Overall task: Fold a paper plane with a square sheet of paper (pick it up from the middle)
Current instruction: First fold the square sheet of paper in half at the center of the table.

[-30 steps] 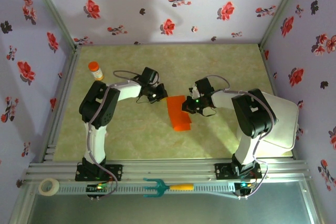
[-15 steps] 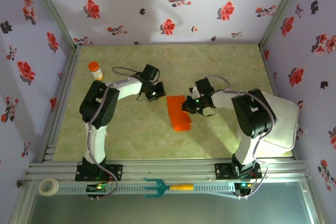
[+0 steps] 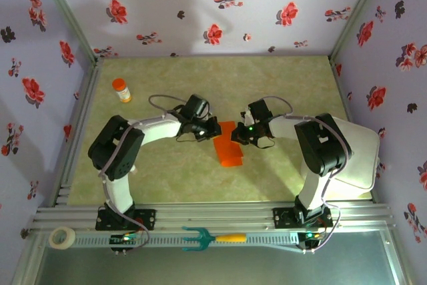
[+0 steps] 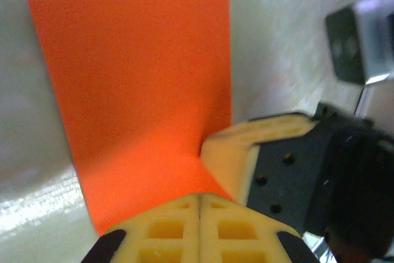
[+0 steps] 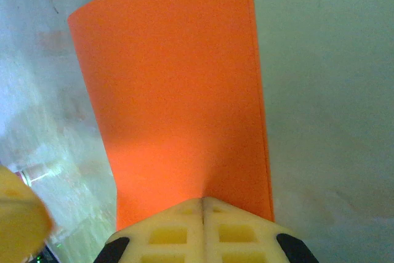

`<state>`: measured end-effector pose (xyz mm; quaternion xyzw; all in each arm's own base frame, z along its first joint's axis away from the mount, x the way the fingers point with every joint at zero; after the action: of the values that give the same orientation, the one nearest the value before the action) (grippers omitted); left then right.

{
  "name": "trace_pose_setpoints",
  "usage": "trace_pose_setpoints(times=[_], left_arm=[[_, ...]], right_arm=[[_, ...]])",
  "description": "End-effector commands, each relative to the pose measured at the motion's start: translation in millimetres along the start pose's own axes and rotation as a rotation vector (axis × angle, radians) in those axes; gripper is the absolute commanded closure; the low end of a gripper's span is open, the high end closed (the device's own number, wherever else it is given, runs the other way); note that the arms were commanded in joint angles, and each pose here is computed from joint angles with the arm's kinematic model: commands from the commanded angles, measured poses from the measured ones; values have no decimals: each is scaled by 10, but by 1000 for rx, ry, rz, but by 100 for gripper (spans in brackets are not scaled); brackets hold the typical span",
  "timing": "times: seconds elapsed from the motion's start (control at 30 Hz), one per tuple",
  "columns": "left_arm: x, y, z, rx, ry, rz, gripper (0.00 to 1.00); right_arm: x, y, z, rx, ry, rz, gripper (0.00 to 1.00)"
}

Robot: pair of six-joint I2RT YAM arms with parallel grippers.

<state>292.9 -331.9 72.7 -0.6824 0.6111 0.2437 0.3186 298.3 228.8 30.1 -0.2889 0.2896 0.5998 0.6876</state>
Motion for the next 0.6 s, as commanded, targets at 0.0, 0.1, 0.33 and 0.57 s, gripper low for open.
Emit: trace_pose_setpoints(times=[0.0, 0.1, 0.33, 0.57], left_arm=[[6, 78, -90, -3, 64, 18, 100], [49, 156, 18, -25, 54, 28, 100], [131, 235, 24, -40, 109, 37, 100], [147, 253, -4, -38, 105, 54, 100]], right_arm=[[73, 219, -491, 97, 182, 40, 98], [71, 217, -491, 95, 183, 39, 98], [84, 220, -505, 97, 187, 43, 98], [85, 226, -512, 100, 189, 45, 98]])
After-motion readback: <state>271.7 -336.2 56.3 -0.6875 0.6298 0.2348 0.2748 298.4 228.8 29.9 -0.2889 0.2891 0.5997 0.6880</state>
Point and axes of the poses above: each hand's point on the last joint's axis, 136 mm out from that joint toward the fingers, its own x axis out along the fingers, its own z axis along the line the jaws close on, y = z × x, the point moved 2 cm from there along -x, back along the fingers, and after that the axes turned 2 degrees about x, right-handed, at the moved point
